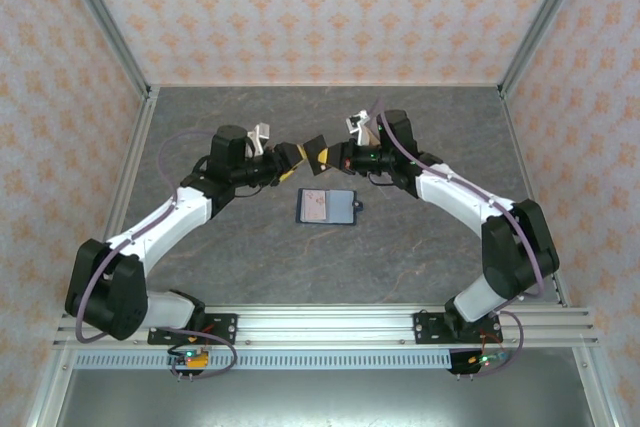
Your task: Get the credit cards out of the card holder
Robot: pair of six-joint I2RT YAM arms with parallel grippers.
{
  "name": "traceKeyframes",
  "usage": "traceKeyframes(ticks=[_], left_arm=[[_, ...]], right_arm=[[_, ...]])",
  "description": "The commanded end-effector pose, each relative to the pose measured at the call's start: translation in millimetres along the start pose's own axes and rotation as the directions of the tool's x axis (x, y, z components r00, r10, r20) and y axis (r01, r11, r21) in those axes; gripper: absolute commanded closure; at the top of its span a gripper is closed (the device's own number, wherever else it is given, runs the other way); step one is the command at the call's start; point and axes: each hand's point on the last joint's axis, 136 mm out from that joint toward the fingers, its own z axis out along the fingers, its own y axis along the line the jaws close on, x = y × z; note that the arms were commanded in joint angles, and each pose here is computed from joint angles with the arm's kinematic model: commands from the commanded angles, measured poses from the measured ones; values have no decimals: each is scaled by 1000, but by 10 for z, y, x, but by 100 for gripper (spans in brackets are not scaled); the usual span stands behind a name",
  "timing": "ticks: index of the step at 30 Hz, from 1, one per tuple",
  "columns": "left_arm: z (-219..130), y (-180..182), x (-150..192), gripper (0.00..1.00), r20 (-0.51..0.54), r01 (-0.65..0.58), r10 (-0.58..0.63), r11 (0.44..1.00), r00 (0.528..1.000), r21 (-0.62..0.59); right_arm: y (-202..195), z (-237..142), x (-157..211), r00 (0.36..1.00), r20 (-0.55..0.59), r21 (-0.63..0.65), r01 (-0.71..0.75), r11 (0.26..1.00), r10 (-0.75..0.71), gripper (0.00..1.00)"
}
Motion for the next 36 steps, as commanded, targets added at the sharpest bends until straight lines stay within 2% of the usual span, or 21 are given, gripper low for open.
traceKeyframes(ticks=[1, 3, 6, 10, 15, 21, 29, 36], left_arm=[[-214, 292, -153, 23, 109, -51, 75, 976, 991, -212], [-270, 432, -201, 14, 133, -47, 88, 956, 987, -289], [-314, 591, -237, 6, 132, -57, 116, 922, 984, -383], [-388, 787, -268, 0, 125, -72, 150, 872, 981, -484], [-534, 1090, -287, 0, 135, -26, 128, 815, 983, -578], [-607, 1280, -309, 0, 167, 55, 49, 823, 985, -565], [-526, 1324, -294, 0, 120, 43, 30, 825, 992, -564], [-441, 1395, -234, 0, 96, 45, 9, 831, 995, -554]], right_arm=[[-278, -206, -189, 978, 31, 277, 188, 942, -205, 100], [-523, -294, -304, 956, -5, 439, 265, 858, -293, 100], [-778, -371, -459, 918, -69, 578, 355, 735, -390, 100], [-1011, -408, -632, 865, -171, 666, 454, 592, -471, 100], [-1358, -328, -771, 831, -303, 691, 529, 492, -467, 100], [-1678, -296, -895, 849, -307, 681, 512, 524, -430, 100], [-1986, -147, -892, 836, -371, 661, 544, 517, -406, 100], [-2103, -106, -847, 834, -399, 659, 550, 513, -381, 100]])
